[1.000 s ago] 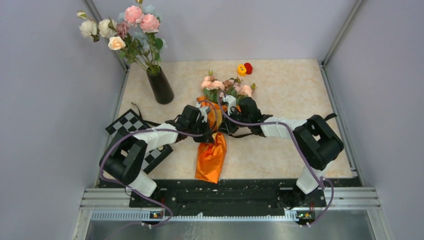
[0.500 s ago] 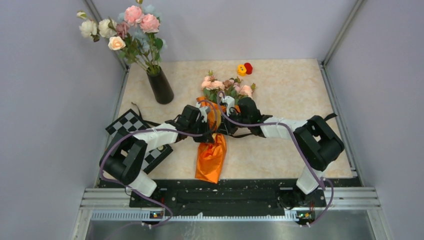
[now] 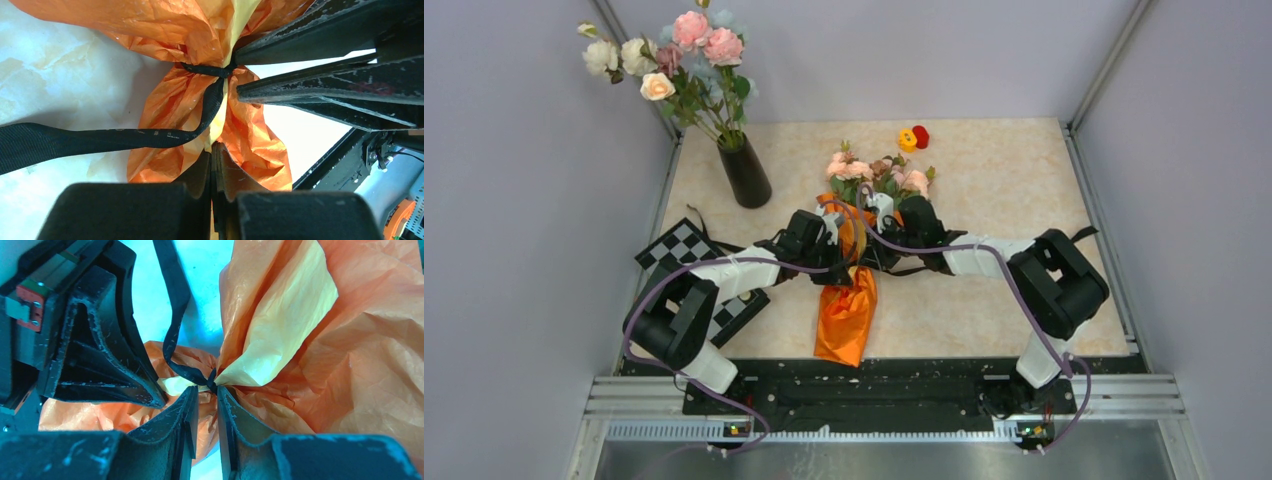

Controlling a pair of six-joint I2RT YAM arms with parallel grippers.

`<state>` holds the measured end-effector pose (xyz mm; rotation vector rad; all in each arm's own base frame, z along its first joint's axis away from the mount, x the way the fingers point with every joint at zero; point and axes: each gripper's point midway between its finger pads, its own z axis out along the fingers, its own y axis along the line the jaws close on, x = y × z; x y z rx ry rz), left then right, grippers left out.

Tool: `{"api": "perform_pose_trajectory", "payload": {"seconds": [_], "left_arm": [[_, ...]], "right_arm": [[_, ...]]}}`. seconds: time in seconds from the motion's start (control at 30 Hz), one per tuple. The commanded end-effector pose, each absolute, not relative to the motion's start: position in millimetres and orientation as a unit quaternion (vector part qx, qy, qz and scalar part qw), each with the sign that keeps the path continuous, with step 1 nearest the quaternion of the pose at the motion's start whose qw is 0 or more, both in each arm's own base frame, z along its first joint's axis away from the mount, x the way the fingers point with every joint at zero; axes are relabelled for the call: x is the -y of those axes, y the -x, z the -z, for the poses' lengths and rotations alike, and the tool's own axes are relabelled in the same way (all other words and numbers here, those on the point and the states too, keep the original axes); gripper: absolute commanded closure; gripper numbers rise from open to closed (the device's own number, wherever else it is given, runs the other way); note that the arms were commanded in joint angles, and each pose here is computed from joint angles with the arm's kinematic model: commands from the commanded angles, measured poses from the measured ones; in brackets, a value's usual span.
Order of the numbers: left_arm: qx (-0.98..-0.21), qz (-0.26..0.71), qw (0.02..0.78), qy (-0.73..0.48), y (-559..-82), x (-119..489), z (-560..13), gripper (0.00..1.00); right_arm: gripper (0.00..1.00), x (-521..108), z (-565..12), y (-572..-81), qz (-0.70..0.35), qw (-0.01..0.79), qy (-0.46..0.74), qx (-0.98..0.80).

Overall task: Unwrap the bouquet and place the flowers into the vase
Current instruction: Untie the ribbon from the wrapping paper.

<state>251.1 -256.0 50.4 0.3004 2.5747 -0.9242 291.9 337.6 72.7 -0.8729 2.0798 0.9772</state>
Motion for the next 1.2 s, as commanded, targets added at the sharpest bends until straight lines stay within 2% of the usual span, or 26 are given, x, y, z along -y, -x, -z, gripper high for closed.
{"api": "perform_pose_trajectory", "payload": {"seconds": [0.0,0.5,0.57,0.8,0.83,0.97,1.17], "left_arm": [[-0.916,0.335,0.192,-0.110,-248.0,255.0,-50.5,1.00],[-0.914,0.340,0.191,-0.113,-247.5,256.4,-51.2,1.00],[-0.913,0.341,0.192,-0.113,-248.1,257.0,-52.0,1.00],[-0.912,0.345,0.193,-0.112,-248.6,258.4,-53.6,1.00],[-0.912,0.344,0.193,-0.112,-248.3,258.1,-53.1,1.00],[-0.912,0.344,0.193,-0.110,-247.9,257.8,-51.8,1.00],[-0.911,0.353,0.189,-0.101,-246.7,259.7,-48.4,1.00]], "right_arm": [[0.78,-345.1,-74.2,-297.0,-0.369,0.349,0.349,-0.787],[0.76,-341.3,-62.0,-307.3,-0.338,0.357,0.352,-0.797],[0.78,-339.7,-58.7,-307.7,-0.327,0.361,0.354,-0.798],[0.96,-336.5,-41.5,-306.3,-0.257,0.383,0.368,-0.808],[1.00,-335.3,-41.8,-306.8,-0.250,0.390,0.365,-0.807],[1.00,-330.8,-53.4,-309.9,-0.202,0.450,0.361,-0.792],[1.00,-312.7,-72.9,-322.0,-0.121,0.538,0.288,-0.783]]}}
